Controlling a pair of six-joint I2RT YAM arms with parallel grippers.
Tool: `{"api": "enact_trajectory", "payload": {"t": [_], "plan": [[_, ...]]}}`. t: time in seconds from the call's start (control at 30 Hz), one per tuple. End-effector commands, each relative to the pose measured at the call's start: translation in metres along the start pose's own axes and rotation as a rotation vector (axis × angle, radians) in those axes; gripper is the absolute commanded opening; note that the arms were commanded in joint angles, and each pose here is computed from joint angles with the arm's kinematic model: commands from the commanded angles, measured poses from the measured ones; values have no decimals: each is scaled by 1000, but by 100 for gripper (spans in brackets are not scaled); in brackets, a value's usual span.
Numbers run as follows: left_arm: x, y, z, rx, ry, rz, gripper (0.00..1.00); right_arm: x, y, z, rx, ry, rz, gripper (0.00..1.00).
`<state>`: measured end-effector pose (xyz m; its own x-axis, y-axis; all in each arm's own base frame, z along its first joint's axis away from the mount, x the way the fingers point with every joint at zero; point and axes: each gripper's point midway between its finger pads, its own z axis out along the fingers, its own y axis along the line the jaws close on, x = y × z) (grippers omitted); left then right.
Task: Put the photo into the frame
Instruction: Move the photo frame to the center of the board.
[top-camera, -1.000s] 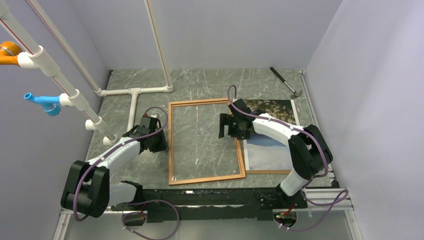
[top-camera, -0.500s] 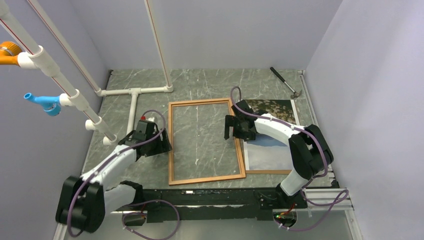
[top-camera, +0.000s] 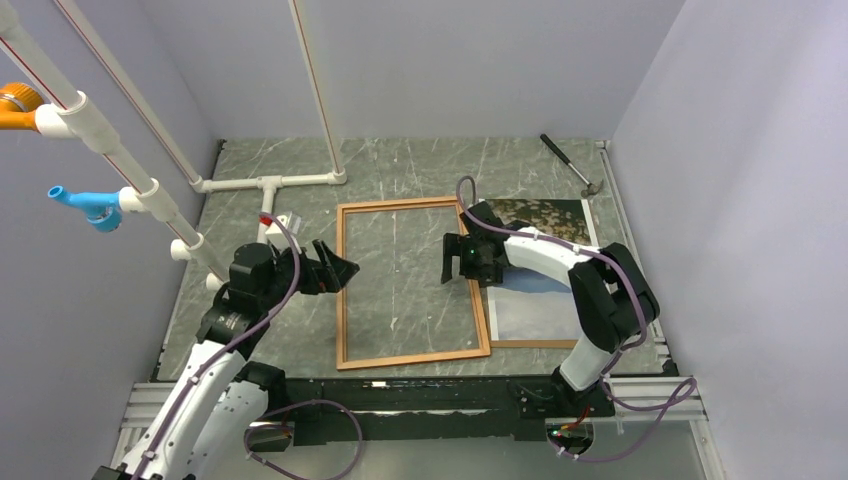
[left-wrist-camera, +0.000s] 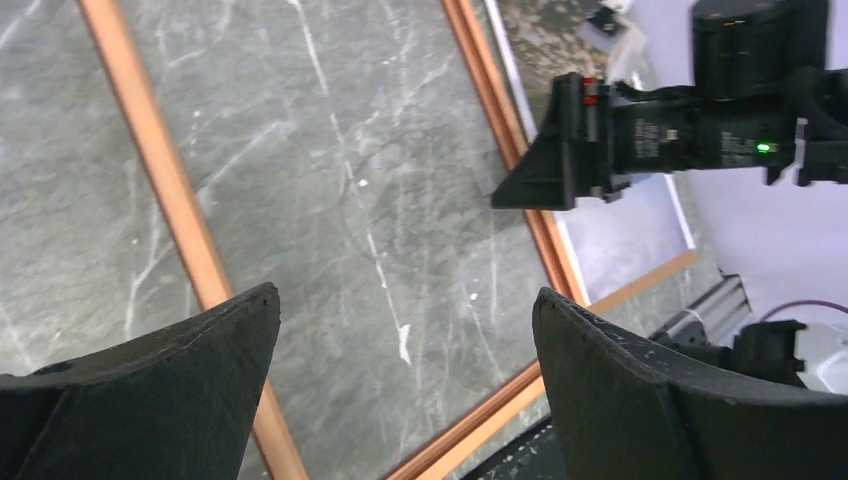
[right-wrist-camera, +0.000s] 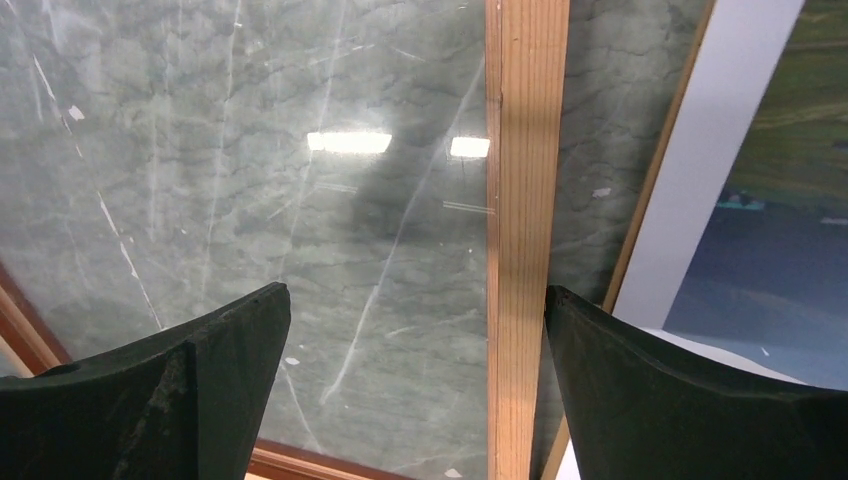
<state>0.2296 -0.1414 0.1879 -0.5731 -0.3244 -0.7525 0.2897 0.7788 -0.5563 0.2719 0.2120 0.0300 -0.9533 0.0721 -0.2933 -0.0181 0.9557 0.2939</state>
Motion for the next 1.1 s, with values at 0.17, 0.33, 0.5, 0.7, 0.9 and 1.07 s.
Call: {"api": "enact_trajectory", "payload": {"t": [0.17,0.33,0.5,0.7,0.9,1.07], "plan": [[-27,-40,-16,151,-73,50,99,-2,51,0,-126,3,-24,100],[-24,-36,-14,138,-58,46,99,-6,69,-11,-130,-11,-48,100],[-24,-28,-17,83,-69,31,100,-35,113,-97,-280,-158,-89,100],[-17,-20,-12,67,-73,-18,99,-69,177,-260,-597,-350,-44,100],[-11,-18,-4,86,-73,-62,99,-79,195,-365,-739,-420,70,100],[-13,-15,-1,60,-64,-44,99,-81,186,-396,-733,-454,148,100]]}}
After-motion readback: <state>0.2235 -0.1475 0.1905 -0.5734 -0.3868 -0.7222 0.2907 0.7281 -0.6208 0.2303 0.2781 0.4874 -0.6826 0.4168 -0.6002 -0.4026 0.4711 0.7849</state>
